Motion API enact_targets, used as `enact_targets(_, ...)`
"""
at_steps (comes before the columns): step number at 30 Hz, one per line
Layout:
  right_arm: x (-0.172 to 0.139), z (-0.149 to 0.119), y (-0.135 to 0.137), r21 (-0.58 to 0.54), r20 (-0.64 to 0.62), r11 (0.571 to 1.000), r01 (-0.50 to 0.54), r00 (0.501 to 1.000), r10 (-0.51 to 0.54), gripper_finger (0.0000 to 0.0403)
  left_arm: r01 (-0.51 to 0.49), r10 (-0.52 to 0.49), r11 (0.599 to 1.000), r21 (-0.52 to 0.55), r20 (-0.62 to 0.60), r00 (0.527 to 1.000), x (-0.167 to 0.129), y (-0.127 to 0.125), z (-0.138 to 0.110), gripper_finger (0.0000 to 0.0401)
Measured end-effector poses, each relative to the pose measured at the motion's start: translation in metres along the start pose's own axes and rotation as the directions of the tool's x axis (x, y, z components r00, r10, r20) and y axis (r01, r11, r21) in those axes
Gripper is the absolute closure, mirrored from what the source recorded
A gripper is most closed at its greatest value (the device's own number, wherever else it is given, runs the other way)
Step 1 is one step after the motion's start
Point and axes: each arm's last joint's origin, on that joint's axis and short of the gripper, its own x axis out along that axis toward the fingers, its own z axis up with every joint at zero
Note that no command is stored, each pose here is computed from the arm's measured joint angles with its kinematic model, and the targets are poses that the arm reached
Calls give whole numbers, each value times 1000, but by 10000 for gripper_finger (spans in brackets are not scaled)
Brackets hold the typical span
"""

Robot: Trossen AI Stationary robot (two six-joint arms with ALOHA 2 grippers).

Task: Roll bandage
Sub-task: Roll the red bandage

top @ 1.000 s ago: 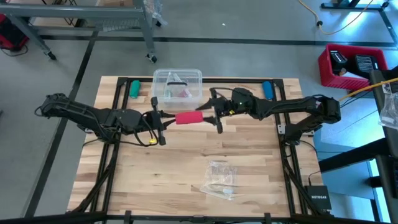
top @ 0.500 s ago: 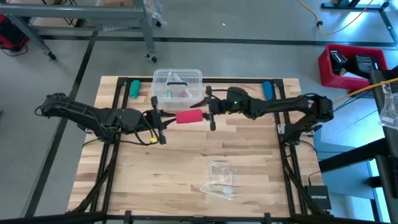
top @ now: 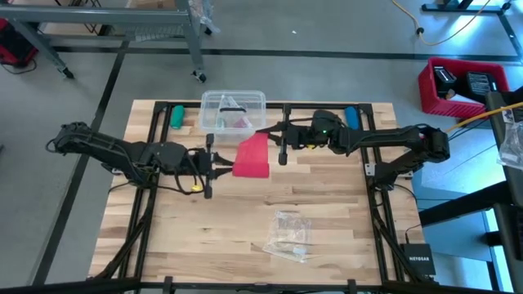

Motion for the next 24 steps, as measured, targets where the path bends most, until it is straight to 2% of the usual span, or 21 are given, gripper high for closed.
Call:
enact_targets(6, 1, -3, 2, 21, -18, 1000, -12, 1000, 12, 396, 58, -57, 998, 0, 74, 996, -3, -10, 8, 384)
enact_targets(9, 1, -3, 3, 69, 0, 996, -57, 998, 57, 399, 66, -65, 998, 1, 129, 990, -5, -12, 13, 384)
enact_targets(14, 1, -3, 7, 124, 9, 986, -112, 994, 112, 398, 53, -54, 999, 8, 136, 989, -6, -14, 15, 384)
enact_targets(16, 1, -3, 9, 148, 0, 982, -121, 993, 122, 397, 12, -14, 1000, 16, 146, 989, -7, -14, 16, 384)
enact_targets(19, 1, -4, 15, 171, -36, 976, -132, 990, 140, 397, -106, 100, 994, 28, 165, 981, -9, -10, 20, 384)
enact_targets(24, 2, 0, 27, 226, -65, 965, -133, 986, 151, 397, -282, 262, 956, 82, 201, 944, -11, -1, 27, 384)
